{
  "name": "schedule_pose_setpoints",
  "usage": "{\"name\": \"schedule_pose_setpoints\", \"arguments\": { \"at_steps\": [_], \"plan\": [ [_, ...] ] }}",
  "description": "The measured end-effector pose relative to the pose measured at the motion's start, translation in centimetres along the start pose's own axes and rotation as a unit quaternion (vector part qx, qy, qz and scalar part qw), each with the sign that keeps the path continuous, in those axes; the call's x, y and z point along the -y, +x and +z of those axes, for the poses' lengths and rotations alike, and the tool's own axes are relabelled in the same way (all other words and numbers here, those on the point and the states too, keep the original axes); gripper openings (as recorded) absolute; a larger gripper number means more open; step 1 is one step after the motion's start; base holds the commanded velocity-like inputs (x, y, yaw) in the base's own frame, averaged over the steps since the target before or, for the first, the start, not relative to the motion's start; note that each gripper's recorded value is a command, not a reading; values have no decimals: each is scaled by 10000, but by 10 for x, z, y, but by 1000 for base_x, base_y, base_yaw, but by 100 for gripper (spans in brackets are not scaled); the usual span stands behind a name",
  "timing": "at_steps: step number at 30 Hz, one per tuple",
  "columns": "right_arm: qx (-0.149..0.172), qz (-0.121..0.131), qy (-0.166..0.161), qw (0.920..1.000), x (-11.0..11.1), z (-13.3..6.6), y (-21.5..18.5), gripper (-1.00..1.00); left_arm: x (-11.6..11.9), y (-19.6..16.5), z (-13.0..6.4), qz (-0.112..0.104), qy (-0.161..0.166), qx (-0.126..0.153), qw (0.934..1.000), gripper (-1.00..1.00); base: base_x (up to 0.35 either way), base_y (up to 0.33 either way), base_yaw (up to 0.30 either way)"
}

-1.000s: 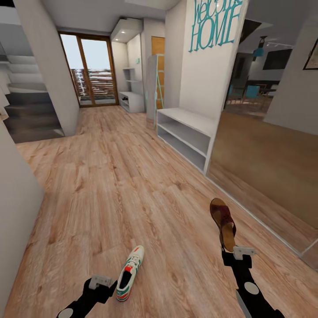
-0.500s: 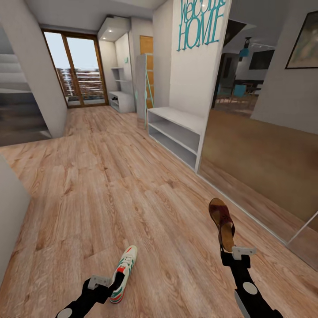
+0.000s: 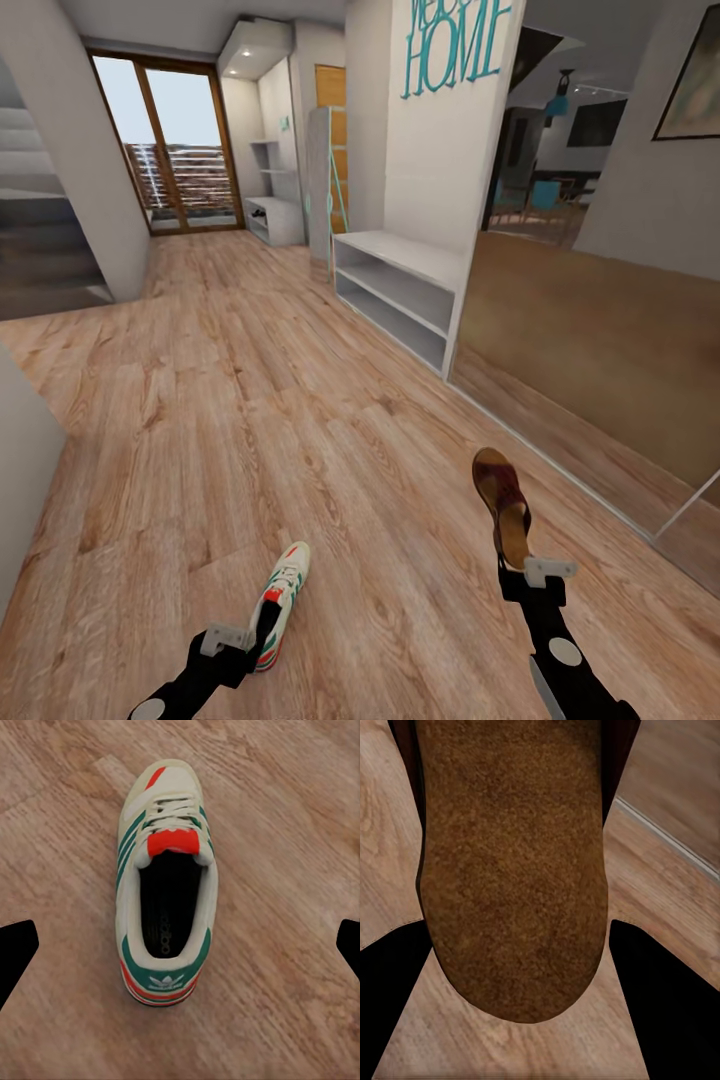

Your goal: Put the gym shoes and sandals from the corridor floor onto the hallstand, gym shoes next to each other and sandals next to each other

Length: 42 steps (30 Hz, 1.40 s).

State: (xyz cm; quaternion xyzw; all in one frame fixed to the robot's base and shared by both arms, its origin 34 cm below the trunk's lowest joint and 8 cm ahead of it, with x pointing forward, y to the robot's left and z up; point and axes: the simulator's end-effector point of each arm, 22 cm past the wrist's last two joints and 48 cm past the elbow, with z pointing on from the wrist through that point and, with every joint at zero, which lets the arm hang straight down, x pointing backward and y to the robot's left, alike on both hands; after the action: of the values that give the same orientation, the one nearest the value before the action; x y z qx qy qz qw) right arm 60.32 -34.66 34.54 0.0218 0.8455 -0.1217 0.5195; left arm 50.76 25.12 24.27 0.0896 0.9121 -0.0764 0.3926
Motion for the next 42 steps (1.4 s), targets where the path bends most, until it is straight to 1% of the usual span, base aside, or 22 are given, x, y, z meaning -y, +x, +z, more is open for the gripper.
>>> {"name": "schedule_pose_setpoints", "arguments": {
  "at_steps": [5, 12, 27, 36, 39, 41, 42],
  "plan": [
    [-121, -29, -11, 9999, -2, 2, 16, -100, 1, 15, 4, -25, 13, -119, 9999, 100, 0, 0, -52],
    [-300, -71, -28, 9995, -5, 5, 37, -100, 3, 35, 7, -70, 36, -316, 9995, 100, 0, 0, -143],
    [-287, -66, -32, 9996, -6, 5, 36, -100, -3, 36, 6, -63, -23, -319, 9995, 100, 0, 0, -16],
    [-481, -105, -48, 9988, -8, 7, 59, -100, -3, 58, 9, -101, -17, -513, 9986, 100, 0, 0, -78],
    [-552, -122, -50, 9984, -9, 8, 67, -100, -1, 55, 10, -8, 0, -301, 9995, 100, 0, 0, -108],
    [-576, -130, -51, 9982, -9, 9, 71, -100, -1, 57, 11, 10, 6, -279, 9996, 100, 0, 0, -104],
    [-540, -130, -46, 9984, -9, 10, 67, -100, -1, 59, 12, 12, 8, -277, 9996, 100, 0, 0, -103]
  ]
}}
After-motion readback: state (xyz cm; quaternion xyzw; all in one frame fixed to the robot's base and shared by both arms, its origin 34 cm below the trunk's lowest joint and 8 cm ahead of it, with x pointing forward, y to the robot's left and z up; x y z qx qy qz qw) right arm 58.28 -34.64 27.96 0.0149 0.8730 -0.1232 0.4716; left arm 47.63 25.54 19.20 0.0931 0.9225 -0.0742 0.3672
